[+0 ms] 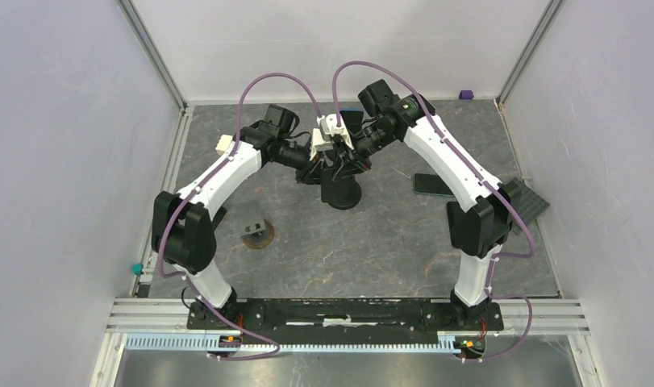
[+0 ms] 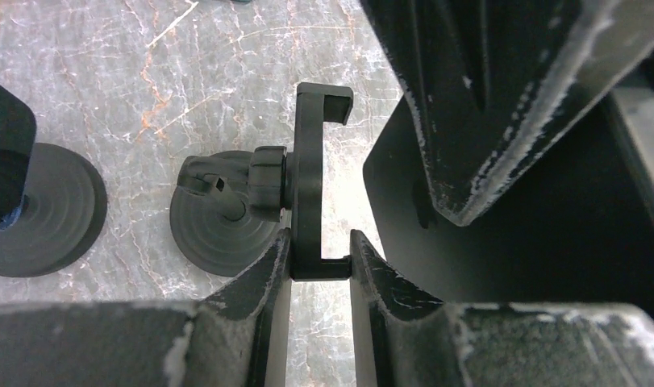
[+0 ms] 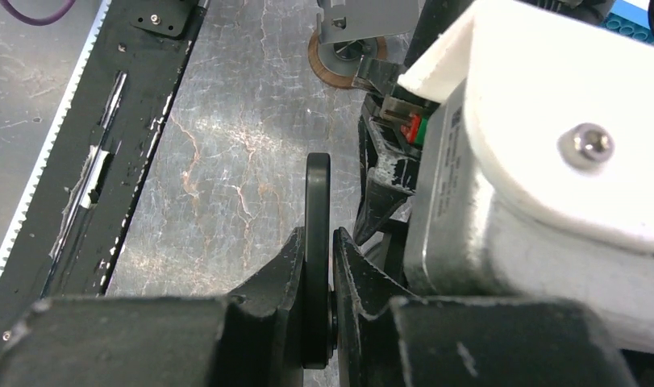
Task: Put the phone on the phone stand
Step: Install the phone on the phone stand.
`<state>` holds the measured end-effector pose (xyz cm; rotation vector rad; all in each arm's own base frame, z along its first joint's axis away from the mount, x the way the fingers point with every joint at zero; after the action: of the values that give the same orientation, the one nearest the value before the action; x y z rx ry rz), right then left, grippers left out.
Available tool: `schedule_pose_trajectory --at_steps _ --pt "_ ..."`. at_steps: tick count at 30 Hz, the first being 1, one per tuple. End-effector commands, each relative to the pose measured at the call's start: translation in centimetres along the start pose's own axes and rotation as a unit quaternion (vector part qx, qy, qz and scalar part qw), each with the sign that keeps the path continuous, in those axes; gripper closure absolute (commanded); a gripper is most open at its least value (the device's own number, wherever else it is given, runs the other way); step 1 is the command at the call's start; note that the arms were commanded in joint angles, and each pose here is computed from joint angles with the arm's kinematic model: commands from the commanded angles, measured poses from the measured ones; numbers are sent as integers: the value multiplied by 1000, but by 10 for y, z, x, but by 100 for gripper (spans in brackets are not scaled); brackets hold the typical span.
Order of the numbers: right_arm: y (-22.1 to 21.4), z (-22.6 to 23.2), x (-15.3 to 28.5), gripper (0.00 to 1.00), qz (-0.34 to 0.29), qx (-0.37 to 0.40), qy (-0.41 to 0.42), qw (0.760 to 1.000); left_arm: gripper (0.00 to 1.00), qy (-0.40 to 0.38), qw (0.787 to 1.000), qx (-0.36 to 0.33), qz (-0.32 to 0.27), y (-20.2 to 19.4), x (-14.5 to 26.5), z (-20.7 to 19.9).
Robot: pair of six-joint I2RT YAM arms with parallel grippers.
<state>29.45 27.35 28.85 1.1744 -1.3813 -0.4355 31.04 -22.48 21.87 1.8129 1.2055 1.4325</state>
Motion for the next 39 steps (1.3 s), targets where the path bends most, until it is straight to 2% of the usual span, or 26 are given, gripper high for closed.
schedule_pose_trajectory --at_steps 1,15,26,39 --pt "20 -7 3 100 -41 26 -7 999 98 -22 1000 9 -14 17 12 -24" --pt "18 13 -5 100 -42 20 22 999 98 -40 999 32 1 22 25 -47" --pt "4 11 -15 100 -23 15 32 999 98 -54 997 43 27 0 15 -50" --pt "4 11 -21 100 -5 50 40 998 98 -64 997 36 39 -14 8 -49"
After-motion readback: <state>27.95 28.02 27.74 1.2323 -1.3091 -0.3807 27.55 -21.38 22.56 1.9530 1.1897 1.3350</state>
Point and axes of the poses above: each gripper's point midway between its finger pads, its own x axis back along the fingers, its own z axis along the line the jaws close on, y = z × x, the point moved 6 cm from there along x, back along the fingers, and after that the axes turned 14 degrees about x, right-handed, at the moved point
